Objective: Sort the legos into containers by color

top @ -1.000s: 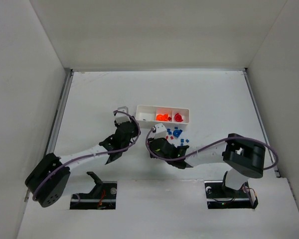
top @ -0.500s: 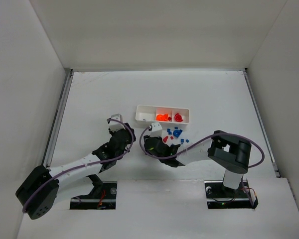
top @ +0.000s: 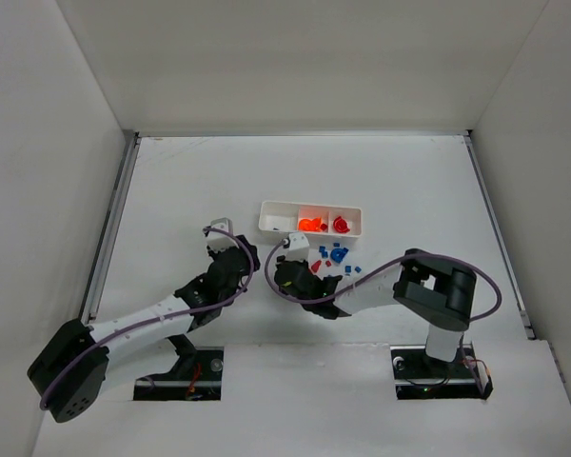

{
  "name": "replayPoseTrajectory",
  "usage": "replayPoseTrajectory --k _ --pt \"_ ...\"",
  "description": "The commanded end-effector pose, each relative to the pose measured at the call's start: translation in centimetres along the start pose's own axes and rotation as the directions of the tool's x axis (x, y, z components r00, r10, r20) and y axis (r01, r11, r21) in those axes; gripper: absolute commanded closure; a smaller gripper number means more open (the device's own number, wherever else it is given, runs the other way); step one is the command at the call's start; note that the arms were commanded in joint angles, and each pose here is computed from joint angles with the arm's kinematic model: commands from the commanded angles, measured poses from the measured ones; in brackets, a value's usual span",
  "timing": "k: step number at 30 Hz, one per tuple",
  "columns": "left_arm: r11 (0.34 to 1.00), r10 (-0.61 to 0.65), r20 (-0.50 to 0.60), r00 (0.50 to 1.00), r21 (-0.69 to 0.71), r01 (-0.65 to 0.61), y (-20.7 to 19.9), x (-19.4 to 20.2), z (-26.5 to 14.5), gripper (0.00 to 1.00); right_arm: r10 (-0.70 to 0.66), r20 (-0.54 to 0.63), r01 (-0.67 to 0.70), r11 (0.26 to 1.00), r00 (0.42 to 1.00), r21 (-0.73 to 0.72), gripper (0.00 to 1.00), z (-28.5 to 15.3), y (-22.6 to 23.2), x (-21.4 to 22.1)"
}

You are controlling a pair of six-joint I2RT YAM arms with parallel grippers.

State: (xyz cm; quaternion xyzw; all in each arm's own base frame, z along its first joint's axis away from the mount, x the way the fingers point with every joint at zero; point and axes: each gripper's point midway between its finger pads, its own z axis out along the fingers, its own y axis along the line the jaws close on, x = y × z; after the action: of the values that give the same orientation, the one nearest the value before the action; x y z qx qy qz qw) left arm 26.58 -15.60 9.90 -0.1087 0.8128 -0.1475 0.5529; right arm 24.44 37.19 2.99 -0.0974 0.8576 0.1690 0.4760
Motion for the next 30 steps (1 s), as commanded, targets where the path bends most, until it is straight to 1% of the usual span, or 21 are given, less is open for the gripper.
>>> replayPoseTrajectory --k 1,6,10,15,22,26,28,30 --pt "1.0 -0.022 0.023 0.999 0.006 0.022 -0.1 -0.4 -0.4 0.58 0.063 0.101 -0.061 0.998 0.993 -0.02 0.73 -1.7 0.8 -4.0" --pt "0.998 -0.013 0.005 1.0 0.06 0.013 -2.0 -0.2 -0.9 0.59 0.106 0.177 -0.093 0.993 0.979 -0.078 0.73 -5.1 0.2 -8.2" --pt "0.991 0.028 -0.018 0.999 0.128 -0.025 -4.9 0.6 -1.5 0.6 0.139 0.224 -0.134 0.99 0.965 -0.037 0.73 -5.6 -3.8 -11.1" --pt "0.973 0.09 -0.058 0.994 0.217 -0.076 -9.3 2.5 -2.2 0.6 0.191 0.239 -0.202 0.979 0.952 0.02 0.73 -4.2 -9.5 -13.5" --pt "0.941 0.171 -0.084 0.982 0.31 -0.137 -14.9 5.4 -2.4 0.6 0.214 0.24 -0.246 0.963 0.947 0.11 0.73 -1.7 -14.1 -14.5" --pt "0.924 0.21 -0.092 0.973 0.343 -0.167 -17.2 6.7 -1.9 0.6 0.223 0.235 -0.262 0.953 0.946 0.154 0.7 -0.9 -15.6 -14.1" --pt "0.919 0.222 -0.103 0.97 0.353 -0.173 -18.1 7.3 -1.5 0.6 0.22 0.231 -0.262 0.951 0.948 0.167 0.66 -0.7 -16.0 -13.8" --pt "0.911 0.237 -0.116 0.965 0.371 -0.179 -19.2 8.2 -1.5 0.6 0.219 0.232 -0.262 0.949 0.948 0.175 0.6 -0.7 -16.2 -13.7"
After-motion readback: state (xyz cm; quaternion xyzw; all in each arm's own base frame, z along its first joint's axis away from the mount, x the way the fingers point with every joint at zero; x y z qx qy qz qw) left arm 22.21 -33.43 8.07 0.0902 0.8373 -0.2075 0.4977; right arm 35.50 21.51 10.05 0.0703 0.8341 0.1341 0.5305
